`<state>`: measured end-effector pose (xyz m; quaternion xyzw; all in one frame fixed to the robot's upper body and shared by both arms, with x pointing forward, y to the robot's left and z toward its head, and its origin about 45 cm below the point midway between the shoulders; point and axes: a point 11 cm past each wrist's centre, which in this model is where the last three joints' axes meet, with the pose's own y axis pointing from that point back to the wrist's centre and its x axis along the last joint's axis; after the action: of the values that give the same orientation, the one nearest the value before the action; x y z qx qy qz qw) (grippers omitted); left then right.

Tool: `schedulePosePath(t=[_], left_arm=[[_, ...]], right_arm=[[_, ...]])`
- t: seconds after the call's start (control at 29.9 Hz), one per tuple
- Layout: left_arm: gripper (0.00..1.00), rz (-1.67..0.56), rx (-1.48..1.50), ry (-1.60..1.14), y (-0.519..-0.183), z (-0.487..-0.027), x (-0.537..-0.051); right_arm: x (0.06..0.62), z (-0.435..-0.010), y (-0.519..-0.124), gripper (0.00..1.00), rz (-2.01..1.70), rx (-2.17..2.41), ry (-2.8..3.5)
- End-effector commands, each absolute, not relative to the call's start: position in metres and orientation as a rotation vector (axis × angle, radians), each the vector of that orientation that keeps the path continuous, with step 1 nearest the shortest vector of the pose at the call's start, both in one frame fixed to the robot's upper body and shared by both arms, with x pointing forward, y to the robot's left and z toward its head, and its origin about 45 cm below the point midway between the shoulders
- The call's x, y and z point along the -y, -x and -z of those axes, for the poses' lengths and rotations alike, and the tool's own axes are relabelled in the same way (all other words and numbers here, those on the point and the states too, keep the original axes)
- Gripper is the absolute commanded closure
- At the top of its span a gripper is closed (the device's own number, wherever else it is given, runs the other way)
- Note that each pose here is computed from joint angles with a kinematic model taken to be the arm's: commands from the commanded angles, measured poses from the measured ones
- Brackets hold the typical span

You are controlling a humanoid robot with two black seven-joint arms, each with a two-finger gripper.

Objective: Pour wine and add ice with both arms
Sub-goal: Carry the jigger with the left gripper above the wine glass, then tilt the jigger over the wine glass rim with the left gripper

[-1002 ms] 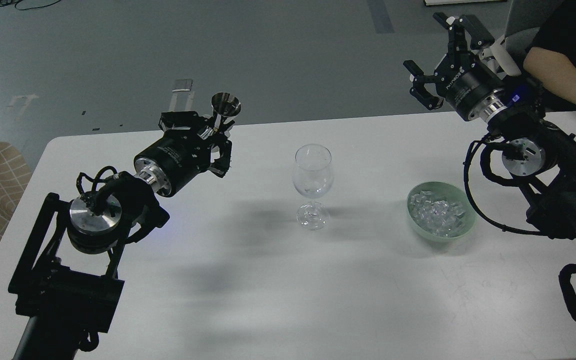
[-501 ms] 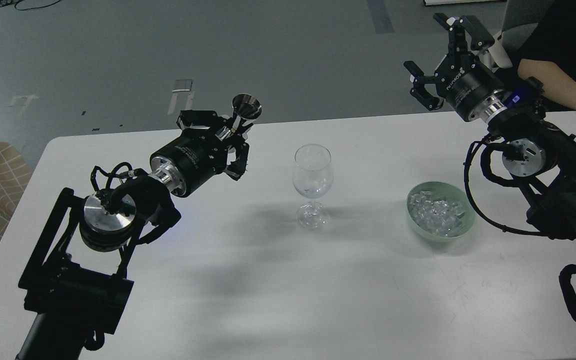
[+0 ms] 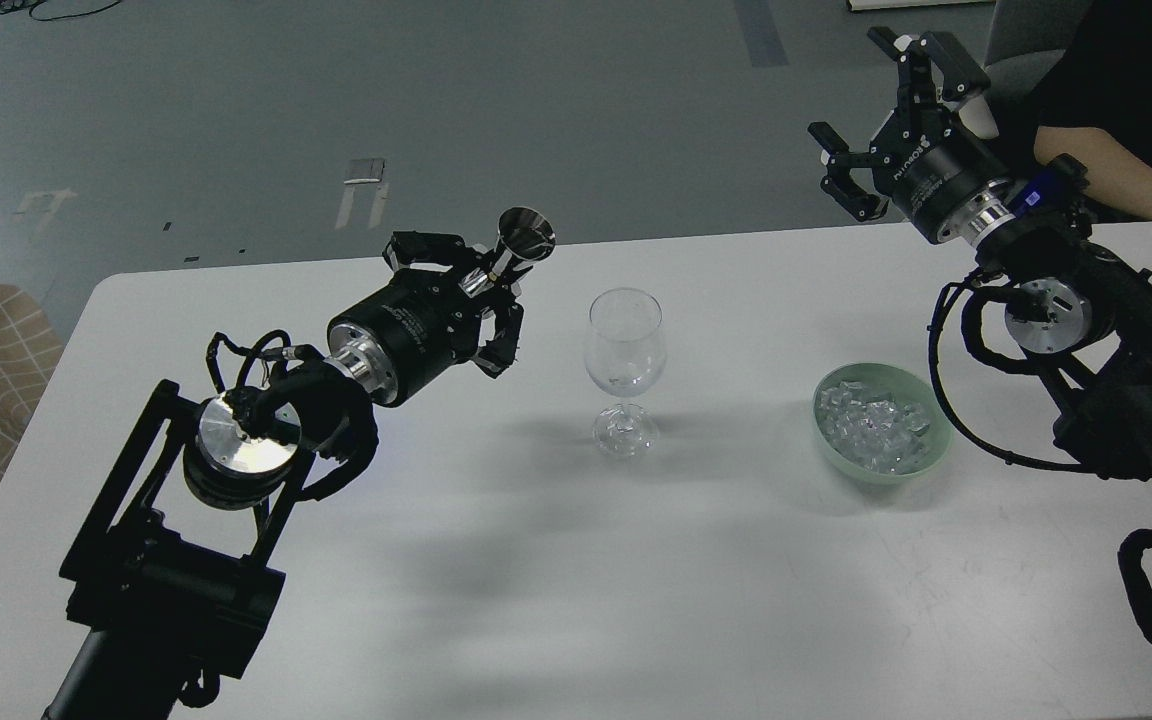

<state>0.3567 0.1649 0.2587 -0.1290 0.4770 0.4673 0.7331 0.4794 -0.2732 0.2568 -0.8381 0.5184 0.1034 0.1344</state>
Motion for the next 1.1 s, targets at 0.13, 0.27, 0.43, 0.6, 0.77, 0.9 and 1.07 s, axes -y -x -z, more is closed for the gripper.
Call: schedulePosePath(t=[0.13, 0.27, 0.43, 0.6, 0.77, 0.9, 1.07], left_arm=[[0.96, -1.027, -1.021, 0.281, -0.36, -0.265, -0.161], [0.96, -1.032, -1.009, 0.275, -0.361, -0.265, -0.16], [0.96, -1.007, -0.999, 0.197, -0.354, -0.257, -0.139], [0.96, -1.008, -0.998, 0.19, -0.354, -0.257, -0.137], [0.96, -1.011, -0.992, 0.19, -0.356, -0.258, -0.137], [0.95, -1.017, -0.989, 0.189, -0.357, -0.257, -0.139], [0.95, -1.041, -0.978, 0.172, -0.359, -0.251, -0.142]], right_arm=[[0.272, -0.256, -0.478, 0.0, -0.304, -1.498, 2.429], [0.273, -0.256, -0.478, 0.0, -0.303, -1.498, 2.427], [0.272, -0.257, -0.478, 0.0, -0.302, -1.496, 2.426], [0.273, -0.255, -0.478, 0.0, -0.306, -1.499, 2.424], [0.273, -0.254, -0.477, 0.0, -0.308, -1.499, 2.425], [0.273, -0.255, -0.477, 0.0, -0.307, -1.496, 2.424], [0.272, -0.256, -0.477, 0.0, -0.306, -1.494, 2.424]])
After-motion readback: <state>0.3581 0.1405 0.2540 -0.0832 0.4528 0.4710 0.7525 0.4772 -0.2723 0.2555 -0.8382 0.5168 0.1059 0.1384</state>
